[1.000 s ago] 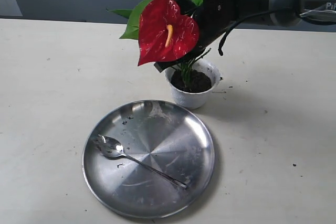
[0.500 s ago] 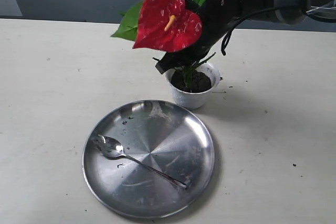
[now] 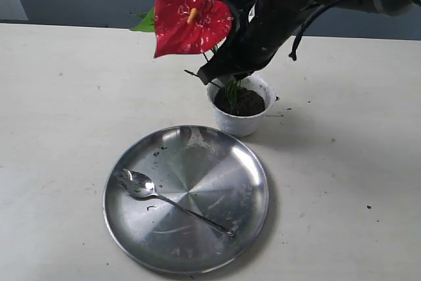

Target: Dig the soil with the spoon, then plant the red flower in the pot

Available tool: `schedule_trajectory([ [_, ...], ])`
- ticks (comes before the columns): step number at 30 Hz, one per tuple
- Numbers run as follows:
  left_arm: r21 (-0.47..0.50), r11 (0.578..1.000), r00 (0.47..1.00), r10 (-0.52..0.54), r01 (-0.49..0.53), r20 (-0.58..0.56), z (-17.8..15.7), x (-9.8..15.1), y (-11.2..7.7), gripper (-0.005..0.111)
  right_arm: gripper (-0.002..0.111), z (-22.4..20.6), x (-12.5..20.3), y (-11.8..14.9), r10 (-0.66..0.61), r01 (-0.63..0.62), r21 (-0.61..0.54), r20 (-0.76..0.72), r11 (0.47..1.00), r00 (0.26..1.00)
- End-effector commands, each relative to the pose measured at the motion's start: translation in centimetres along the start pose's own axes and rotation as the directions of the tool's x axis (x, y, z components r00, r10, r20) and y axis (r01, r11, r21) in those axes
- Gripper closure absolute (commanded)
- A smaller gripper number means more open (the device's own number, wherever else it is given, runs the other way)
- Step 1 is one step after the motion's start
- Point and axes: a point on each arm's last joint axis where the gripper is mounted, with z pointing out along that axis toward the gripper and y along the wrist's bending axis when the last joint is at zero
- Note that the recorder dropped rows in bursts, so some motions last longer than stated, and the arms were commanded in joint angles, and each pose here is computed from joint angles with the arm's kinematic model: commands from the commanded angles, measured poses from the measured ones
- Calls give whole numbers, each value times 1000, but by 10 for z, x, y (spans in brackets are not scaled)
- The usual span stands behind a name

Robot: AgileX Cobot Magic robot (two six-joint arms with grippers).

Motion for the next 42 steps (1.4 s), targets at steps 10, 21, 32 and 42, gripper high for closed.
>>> schedule_trajectory([
  [10,6,1000,1000,-5,5,17,0,-2,0,106,83,-46,10,9,65,-71,-70,-82,995,995],
  [21,6,1000,1000,-5,5,17,0,-2,0,106,98,-107,48,10,134,-132,24,-130,991,982],
  [32,6,1000,1000,-5,5,17,0,-2,0,106,106,-153,156,30,302,-303,24,61,953,951],
  [42,6,1000,1000,-5,5,17,0,-2,0,106,106,-210,229,45,580,-555,-203,452,806,678],
])
